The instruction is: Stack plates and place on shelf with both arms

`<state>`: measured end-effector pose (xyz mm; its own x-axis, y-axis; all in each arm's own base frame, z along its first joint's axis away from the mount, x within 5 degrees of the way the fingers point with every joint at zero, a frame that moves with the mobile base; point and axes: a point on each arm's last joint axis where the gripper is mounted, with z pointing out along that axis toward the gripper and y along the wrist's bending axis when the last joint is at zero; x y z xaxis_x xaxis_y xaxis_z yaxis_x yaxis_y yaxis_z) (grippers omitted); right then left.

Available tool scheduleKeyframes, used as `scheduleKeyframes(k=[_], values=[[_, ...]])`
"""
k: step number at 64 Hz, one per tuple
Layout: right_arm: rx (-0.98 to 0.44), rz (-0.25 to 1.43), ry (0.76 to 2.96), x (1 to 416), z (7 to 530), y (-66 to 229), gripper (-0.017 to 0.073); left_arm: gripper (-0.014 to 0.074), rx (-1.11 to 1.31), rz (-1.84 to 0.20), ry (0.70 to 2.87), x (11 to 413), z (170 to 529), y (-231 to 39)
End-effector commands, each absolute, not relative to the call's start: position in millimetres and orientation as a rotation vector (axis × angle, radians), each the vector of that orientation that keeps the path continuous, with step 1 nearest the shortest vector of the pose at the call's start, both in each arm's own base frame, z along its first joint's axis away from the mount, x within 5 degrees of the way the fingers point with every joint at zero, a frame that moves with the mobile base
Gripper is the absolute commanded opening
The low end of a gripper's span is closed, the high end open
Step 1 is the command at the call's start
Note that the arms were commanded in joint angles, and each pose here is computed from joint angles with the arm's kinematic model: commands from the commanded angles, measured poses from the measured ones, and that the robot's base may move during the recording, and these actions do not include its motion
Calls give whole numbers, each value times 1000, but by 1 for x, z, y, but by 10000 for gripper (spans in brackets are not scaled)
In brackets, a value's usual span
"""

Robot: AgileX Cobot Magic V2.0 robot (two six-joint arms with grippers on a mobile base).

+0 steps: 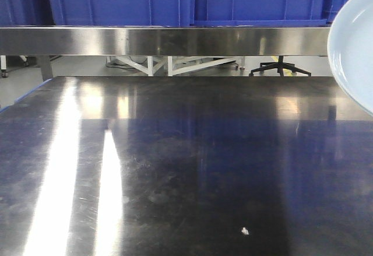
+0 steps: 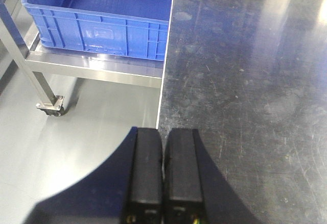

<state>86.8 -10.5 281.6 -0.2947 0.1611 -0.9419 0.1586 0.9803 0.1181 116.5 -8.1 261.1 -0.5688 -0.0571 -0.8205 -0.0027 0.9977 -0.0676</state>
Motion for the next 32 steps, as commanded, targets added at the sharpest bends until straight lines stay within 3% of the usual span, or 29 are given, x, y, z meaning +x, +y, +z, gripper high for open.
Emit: scheduleKeyframes(k=[1, 32], values=[[211, -1, 1744, 85, 298, -10, 57, 90, -43, -92, 2082, 121, 275, -9], [215, -2, 1763, 84, 296, -11, 57, 90, -43, -92, 2082, 121, 275, -9]])
